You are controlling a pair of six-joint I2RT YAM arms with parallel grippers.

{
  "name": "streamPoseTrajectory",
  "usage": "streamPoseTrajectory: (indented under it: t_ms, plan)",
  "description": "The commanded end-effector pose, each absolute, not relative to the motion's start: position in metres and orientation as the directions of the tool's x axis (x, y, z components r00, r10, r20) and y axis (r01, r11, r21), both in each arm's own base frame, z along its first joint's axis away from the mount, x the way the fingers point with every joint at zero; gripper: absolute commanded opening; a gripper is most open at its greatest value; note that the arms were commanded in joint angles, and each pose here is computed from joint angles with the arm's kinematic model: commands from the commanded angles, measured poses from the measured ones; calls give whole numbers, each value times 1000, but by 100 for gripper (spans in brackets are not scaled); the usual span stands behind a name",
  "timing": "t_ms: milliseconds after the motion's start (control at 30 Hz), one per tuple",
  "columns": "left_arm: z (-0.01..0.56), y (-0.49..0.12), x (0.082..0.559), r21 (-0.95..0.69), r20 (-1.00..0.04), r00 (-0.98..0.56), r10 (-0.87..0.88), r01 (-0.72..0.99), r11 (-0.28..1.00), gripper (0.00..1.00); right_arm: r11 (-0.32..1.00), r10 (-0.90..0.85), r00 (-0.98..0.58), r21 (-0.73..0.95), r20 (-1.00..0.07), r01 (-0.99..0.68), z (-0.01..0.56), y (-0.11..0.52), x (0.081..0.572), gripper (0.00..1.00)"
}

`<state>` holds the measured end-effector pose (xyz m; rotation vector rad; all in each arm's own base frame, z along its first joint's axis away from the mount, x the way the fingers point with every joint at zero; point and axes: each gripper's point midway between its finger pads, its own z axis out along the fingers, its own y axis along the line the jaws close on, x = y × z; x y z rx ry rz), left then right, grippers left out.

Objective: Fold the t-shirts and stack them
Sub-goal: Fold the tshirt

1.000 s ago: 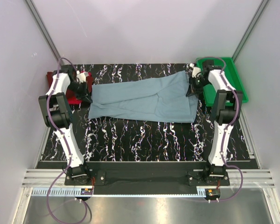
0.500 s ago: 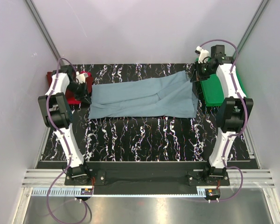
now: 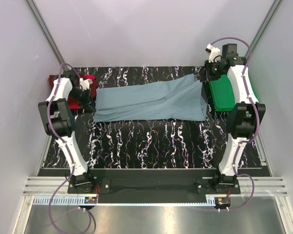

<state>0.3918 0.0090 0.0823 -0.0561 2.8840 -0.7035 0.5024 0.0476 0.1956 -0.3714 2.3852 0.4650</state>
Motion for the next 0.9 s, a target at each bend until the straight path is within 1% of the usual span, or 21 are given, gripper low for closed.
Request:
streamPoseTrajectory:
  t_ms: [0,67,167,400,533,567,667,767,800,867]
  plan:
    - [114,0,380,-496,-198,-976,-90,21,868,0,901,-126,-670,198,-731,-385,236,44,499,0]
    - [117,-2,375,-504,-189,-977,-102,7,863,0,900,-122,-657,197,-744,-390,243,45,498,0]
    - [125,-3,378,-509,-211,-971,-115,9,861,0,899,-118,-649,197,-752,-391,247,46,498,0]
    - [124,17,394,-411,-260,-960,-104,12,912,0,903,-122,-631,178,-766,-391,250,44,510,0]
    - [115,28,404,-368,-263,-959,-100,4,930,0,906,-129,-641,172,-757,-386,236,41,520,0]
    - [117,31,410,-356,-281,-954,-101,6,935,0,909,-133,-640,164,-757,-382,234,40,524,0]
    - [111,37,420,-340,-290,-952,-103,2,941,0,913,-142,-636,147,-759,-380,226,36,535,0]
    - [101,39,427,-333,-282,-954,-101,-2,943,0,914,-140,-640,149,-755,-376,214,36,548,0]
    - [99,40,429,-328,-283,-954,-97,1,945,0,914,-142,-656,156,-742,-374,201,37,553,0]
    - [88,42,434,-324,-270,-958,-97,-5,946,0,914,-155,-643,139,-750,-382,198,39,562,0]
